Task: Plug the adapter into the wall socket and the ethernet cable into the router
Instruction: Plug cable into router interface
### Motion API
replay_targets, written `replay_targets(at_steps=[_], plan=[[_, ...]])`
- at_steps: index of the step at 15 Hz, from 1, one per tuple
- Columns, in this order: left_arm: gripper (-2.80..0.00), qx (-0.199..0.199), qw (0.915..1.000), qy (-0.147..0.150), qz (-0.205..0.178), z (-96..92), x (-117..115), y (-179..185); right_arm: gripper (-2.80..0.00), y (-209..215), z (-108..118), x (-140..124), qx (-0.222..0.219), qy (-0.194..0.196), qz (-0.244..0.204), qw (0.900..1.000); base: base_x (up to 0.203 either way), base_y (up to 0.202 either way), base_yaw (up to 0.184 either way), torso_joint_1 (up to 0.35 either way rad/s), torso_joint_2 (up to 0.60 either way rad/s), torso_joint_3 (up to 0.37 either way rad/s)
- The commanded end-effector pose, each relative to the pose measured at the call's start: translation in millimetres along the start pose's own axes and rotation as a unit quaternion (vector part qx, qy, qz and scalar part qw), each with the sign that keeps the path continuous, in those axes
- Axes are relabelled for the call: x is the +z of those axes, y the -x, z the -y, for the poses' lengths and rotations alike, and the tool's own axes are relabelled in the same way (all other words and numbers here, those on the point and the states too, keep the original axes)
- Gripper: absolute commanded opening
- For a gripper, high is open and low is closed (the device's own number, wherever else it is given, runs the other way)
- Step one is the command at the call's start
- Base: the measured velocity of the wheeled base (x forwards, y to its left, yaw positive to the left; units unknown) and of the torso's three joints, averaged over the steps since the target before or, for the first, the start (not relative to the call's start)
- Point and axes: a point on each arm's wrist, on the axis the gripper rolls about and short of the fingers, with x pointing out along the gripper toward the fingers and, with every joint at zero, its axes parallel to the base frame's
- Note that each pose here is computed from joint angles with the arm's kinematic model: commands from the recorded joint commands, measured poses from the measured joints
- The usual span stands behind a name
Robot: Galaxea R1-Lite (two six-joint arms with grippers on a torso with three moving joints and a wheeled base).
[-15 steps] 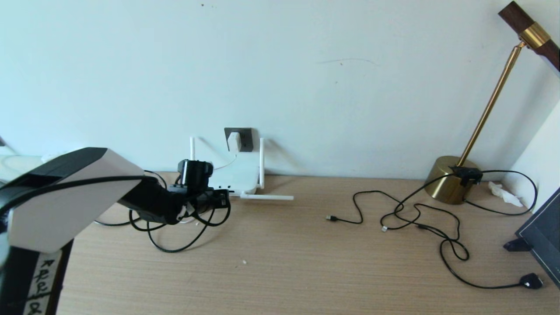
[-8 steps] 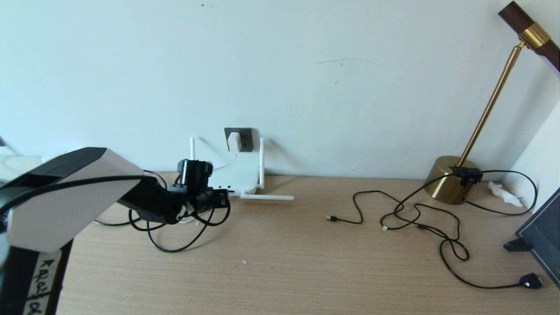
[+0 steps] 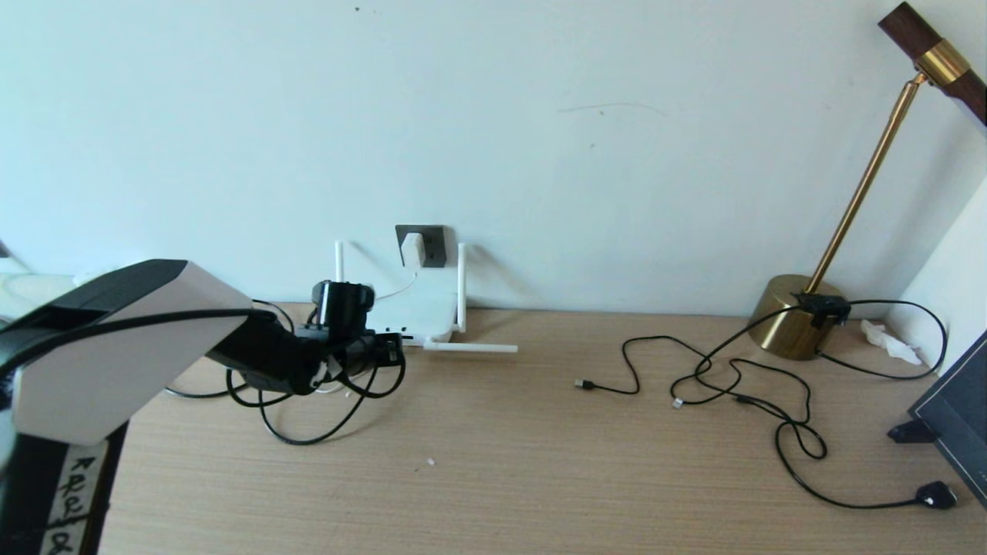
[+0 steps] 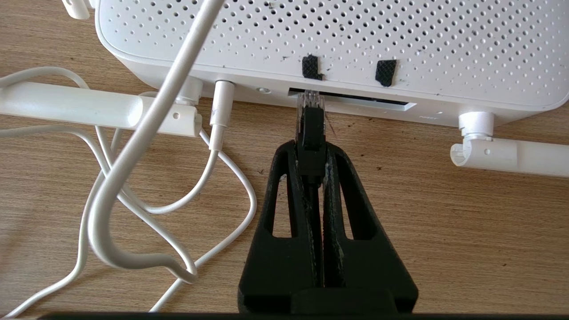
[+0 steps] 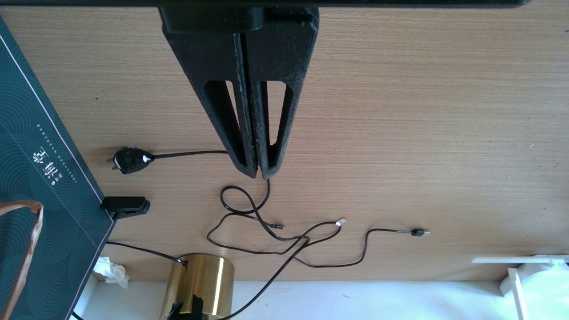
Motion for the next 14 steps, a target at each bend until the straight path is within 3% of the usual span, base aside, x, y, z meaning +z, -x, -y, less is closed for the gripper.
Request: replay_targets(at_steps=[1,14], plan=[[-2.80,0.000,1.0000,0.000,0.003,0.2,0.8,-0.3,-2.80,0.0,0.0,0.1,0.000,0.000,0.001,1.000,0.000,0.000,0.000,0.000,0.00,0.000],[-2.80,0.000,1.0000,0.001,0.006,0.7,3.2,-1.0,-2.80,0.0,0.0,0.1,-0.001,0.000,0.001,1.000,0.000,0.000,0.000,0.000,0.00,0.000]])
